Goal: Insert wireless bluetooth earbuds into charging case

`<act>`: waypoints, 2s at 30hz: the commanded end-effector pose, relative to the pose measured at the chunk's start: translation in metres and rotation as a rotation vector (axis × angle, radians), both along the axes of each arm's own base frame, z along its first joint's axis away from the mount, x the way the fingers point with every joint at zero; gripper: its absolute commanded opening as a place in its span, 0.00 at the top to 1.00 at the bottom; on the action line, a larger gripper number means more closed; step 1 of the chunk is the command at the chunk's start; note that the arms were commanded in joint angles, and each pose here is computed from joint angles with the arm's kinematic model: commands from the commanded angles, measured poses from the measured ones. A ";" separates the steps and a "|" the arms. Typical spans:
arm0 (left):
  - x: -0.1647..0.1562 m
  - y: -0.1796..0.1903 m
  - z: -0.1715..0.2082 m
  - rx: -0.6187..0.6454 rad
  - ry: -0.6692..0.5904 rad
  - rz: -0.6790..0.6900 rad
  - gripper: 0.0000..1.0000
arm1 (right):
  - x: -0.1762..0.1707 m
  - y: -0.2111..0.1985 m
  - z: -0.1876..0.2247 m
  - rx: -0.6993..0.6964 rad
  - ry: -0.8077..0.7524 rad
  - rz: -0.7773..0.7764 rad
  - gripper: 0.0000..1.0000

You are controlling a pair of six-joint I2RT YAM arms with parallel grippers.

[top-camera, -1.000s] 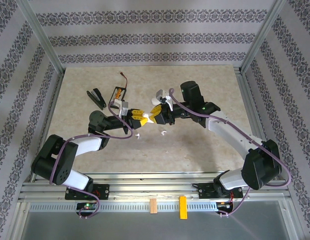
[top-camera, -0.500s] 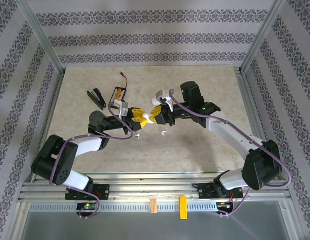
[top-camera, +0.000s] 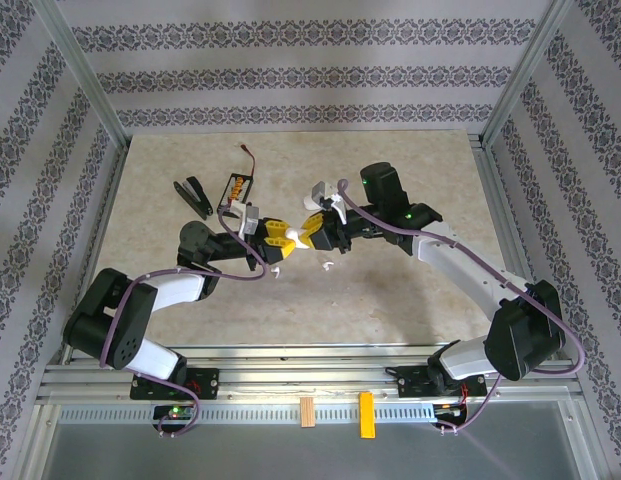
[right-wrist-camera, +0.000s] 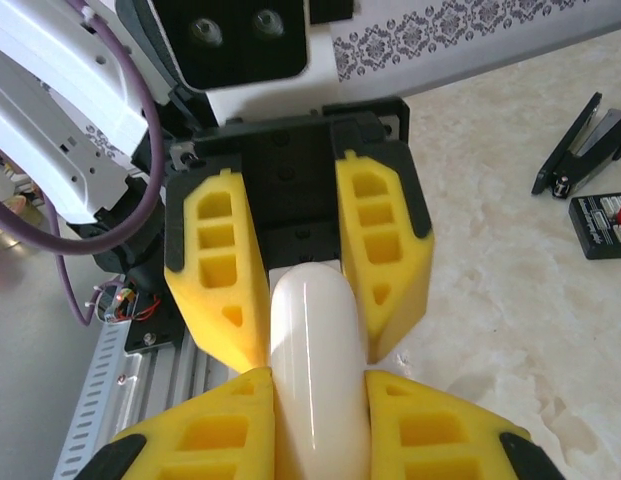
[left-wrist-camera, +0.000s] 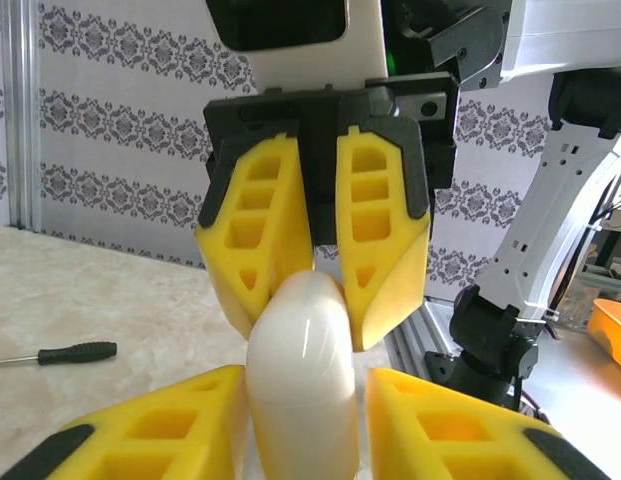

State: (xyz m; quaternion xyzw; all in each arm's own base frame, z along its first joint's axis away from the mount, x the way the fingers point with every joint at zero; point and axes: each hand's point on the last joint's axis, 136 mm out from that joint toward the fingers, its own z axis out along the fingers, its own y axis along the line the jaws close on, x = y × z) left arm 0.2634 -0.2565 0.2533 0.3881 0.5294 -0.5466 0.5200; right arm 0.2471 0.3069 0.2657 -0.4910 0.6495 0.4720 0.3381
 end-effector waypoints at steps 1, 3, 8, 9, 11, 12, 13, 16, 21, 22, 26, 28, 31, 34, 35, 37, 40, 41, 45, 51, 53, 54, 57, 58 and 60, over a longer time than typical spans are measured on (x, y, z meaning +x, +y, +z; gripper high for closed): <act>-0.007 -0.005 -0.006 0.011 -0.024 -0.040 0.63 | -0.004 0.006 0.017 0.025 -0.051 0.035 0.91; -0.007 -0.006 -0.007 0.013 -0.019 -0.042 0.64 | -0.004 0.008 0.016 0.023 -0.047 0.038 0.92; -0.006 -0.006 -0.006 0.011 -0.020 -0.043 0.69 | -0.003 0.011 0.011 0.005 -0.032 0.042 0.92; -0.006 -0.006 -0.005 0.010 -0.024 -0.043 0.69 | -0.003 0.012 0.009 0.002 -0.030 0.043 0.92; -0.006 -0.006 -0.005 0.011 -0.024 -0.043 0.68 | -0.002 0.013 0.009 -0.002 -0.028 0.044 0.92; -0.006 -0.006 -0.006 0.012 -0.023 -0.043 0.68 | -0.003 0.013 0.008 -0.006 -0.027 0.044 0.93; -0.005 -0.006 -0.006 0.012 -0.022 -0.043 0.68 | -0.002 0.014 0.007 -0.009 -0.027 0.045 0.93; -0.006 -0.007 -0.008 0.015 -0.015 -0.051 0.68 | -0.002 0.015 0.006 -0.016 -0.023 0.045 0.94; -0.005 -0.007 -0.007 0.012 -0.011 -0.055 0.68 | -0.003 0.015 0.000 -0.030 -0.014 0.054 0.95; -0.005 -0.007 -0.007 0.012 -0.010 -0.055 0.68 | -0.003 0.015 0.000 -0.032 -0.014 0.053 0.95; -0.005 -0.008 -0.006 0.011 -0.012 -0.058 0.69 | -0.003 0.016 -0.001 -0.037 -0.017 0.056 0.95; -0.004 -0.007 -0.006 0.011 -0.012 -0.055 0.66 | -0.002 0.016 -0.003 -0.041 -0.017 0.055 0.95; -0.005 -0.008 -0.008 0.015 -0.008 -0.060 0.78 | -0.002 0.016 -0.001 -0.039 -0.018 0.054 0.95; -0.005 -0.008 -0.010 0.017 -0.005 -0.062 0.91 | -0.002 0.016 0.000 -0.037 -0.025 0.051 0.94; -0.005 -0.008 -0.010 0.018 -0.005 -0.064 0.92 | 0.000 0.016 0.001 -0.037 -0.029 0.046 0.93; -0.006 -0.008 -0.011 0.019 -0.008 -0.066 0.94 | 0.004 0.015 0.000 -0.043 -0.034 0.019 0.85; -0.007 -0.008 -0.009 0.018 -0.024 -0.067 0.97 | 0.014 0.012 -0.004 -0.061 -0.039 -0.036 0.62; -0.008 -0.007 -0.009 0.018 -0.030 -0.066 0.97 | 0.019 0.011 -0.005 -0.067 -0.037 -0.058 0.56; -0.010 -0.006 -0.009 0.024 -0.058 -0.062 0.97 | 0.034 0.005 -0.003 -0.069 -0.028 -0.135 0.44; -0.012 -0.006 -0.013 0.037 -0.110 -0.049 0.99 | 0.045 0.001 0.005 -0.058 -0.034 -0.187 0.39; -0.012 -0.005 -0.013 0.039 -0.127 -0.043 0.99 | 0.049 0.000 0.005 -0.060 -0.028 -0.205 0.38; -0.012 -0.005 -0.012 0.040 -0.139 -0.039 0.99 | 0.051 -0.001 0.004 -0.063 -0.023 -0.215 0.38; -0.013 -0.005 -0.013 0.046 -0.166 -0.030 0.99 | 0.054 -0.002 0.005 -0.062 -0.027 -0.230 0.36; -0.013 -0.005 -0.013 0.047 -0.166 -0.030 0.99 | 0.055 -0.003 0.005 -0.064 -0.030 -0.241 0.35; -0.014 -0.004 -0.012 0.046 -0.171 -0.031 1.00 | 0.059 -0.005 0.006 -0.067 -0.031 -0.263 0.35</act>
